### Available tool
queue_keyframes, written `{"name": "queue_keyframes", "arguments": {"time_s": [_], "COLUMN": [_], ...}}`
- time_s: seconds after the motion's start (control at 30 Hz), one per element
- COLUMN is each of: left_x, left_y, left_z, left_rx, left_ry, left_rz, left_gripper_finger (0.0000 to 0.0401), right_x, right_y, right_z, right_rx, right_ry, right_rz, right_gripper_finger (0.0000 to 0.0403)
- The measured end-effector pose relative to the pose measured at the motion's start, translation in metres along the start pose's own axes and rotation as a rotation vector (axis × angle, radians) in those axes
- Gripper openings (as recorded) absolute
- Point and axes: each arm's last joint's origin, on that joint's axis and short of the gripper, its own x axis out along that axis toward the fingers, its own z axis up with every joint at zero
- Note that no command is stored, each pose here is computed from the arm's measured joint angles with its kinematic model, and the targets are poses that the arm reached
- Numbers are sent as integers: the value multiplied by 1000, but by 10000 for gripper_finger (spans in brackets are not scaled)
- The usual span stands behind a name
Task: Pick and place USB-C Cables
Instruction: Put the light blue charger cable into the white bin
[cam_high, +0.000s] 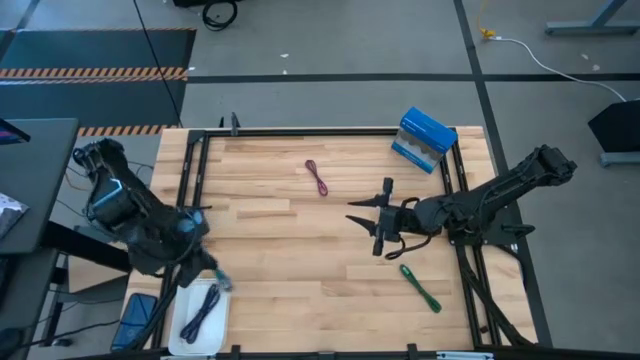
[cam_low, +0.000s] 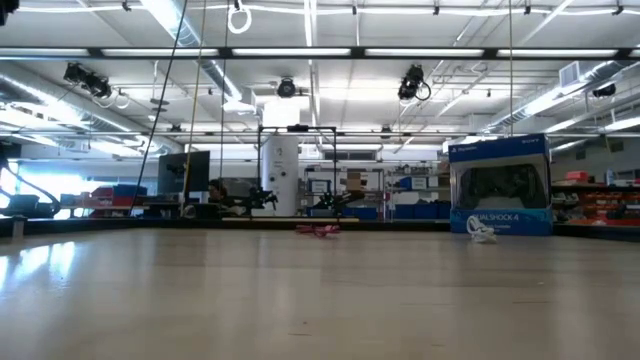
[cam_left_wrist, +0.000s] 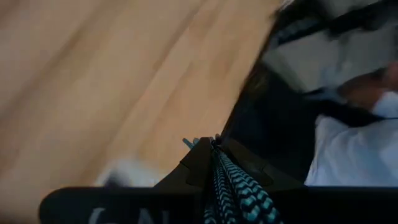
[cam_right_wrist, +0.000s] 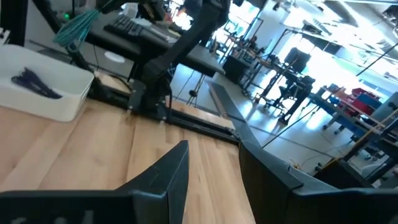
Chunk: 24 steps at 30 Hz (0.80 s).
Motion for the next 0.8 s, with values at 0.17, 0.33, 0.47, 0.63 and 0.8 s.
{"name": "queue_keyframes", "arguments": {"time_s": [0.17,0.33,0.47,0.63,0.8], "left_x": [16,40,57,85,115], "left_y": [10,9,5,2,10], "left_z": [-20,-36,-41,-48,-64], "left_rx": [-231,-348,-361,-375,-386], "left_ry": [300,523,561,593,735], "left_rz": [191,308,319,309,317], "left_gripper_finger": [39,39,39,39,39], "right_x": [0,-1,-3,-5,-8], "right_y": [1,3,6,8,12], "right_z": [-3,-2,-1,0,3], "right_rx": [12,20,19,19,21], "right_ry": [27,22,16,10,-5], "right_rz": [11,20,31,40,58], "right_gripper_finger": [147,146,146,145,145]}}
